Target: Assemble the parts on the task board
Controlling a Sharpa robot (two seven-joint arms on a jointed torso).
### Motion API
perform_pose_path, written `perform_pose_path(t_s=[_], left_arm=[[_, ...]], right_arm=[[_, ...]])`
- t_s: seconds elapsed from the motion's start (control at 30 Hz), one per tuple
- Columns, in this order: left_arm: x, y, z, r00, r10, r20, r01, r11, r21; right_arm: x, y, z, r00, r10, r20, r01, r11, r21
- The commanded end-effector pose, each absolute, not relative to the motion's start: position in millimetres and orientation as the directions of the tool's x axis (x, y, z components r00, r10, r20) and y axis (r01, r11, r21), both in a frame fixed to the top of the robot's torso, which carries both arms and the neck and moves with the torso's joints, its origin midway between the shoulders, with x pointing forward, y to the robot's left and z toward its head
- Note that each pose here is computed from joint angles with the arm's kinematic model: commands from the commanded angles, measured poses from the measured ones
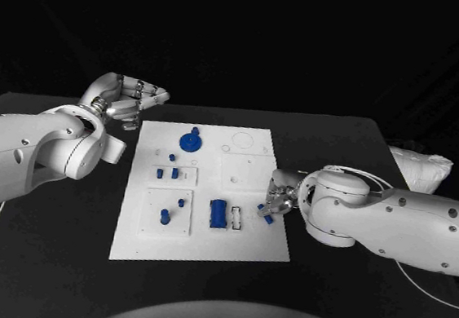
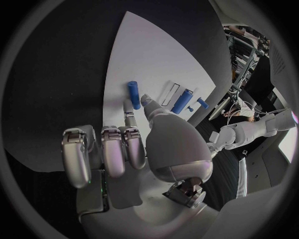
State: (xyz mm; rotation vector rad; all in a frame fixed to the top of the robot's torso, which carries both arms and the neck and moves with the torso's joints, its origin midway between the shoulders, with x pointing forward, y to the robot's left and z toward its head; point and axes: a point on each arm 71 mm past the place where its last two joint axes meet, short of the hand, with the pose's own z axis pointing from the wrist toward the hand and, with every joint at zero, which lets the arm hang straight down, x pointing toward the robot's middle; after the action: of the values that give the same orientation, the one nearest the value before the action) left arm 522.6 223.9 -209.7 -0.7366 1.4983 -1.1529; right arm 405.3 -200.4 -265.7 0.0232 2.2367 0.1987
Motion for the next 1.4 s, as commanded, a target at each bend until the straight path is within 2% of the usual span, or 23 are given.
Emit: perform_pose_path(t_s=[0.03,0.7,0.93,1.1,1.4], left_arm=[[522.2,220.6,-209.2,-0.273,-0.892,-0.36,0.129,0.336,-0.933],[521.8,219.9,-209.3,-0.278,-0.892,-0.357,0.128,0.335,-0.934],[521.7,220.2,-209.3,-0.278,-0.892,-0.357,0.128,0.335,-0.934],[521.5,220.6,-209.3,-0.277,-0.892,-0.357,0.127,0.335,-0.934],[521.2,222.7,-209.3,-0.273,-0.893,-0.359,0.125,0.337,-0.933]], right_arm=[[401.9,-208.2,-274.6,-0.658,-0.019,-0.753,-0.035,0.999,0.006],[404.7,-210.1,-282.0,-0.678,-0.09,-0.73,-0.057,0.996,-0.069],[404.9,-210.7,-283.3,-0.676,-0.076,-0.733,-0.049,0.997,-0.058],[403.9,-210.8,-284.1,-0.687,-0.007,-0.727,-0.016,1.0,0.005],[399.7,-215.7,-283.2,-0.691,0.205,-0.693,0.103,0.977,0.186]])
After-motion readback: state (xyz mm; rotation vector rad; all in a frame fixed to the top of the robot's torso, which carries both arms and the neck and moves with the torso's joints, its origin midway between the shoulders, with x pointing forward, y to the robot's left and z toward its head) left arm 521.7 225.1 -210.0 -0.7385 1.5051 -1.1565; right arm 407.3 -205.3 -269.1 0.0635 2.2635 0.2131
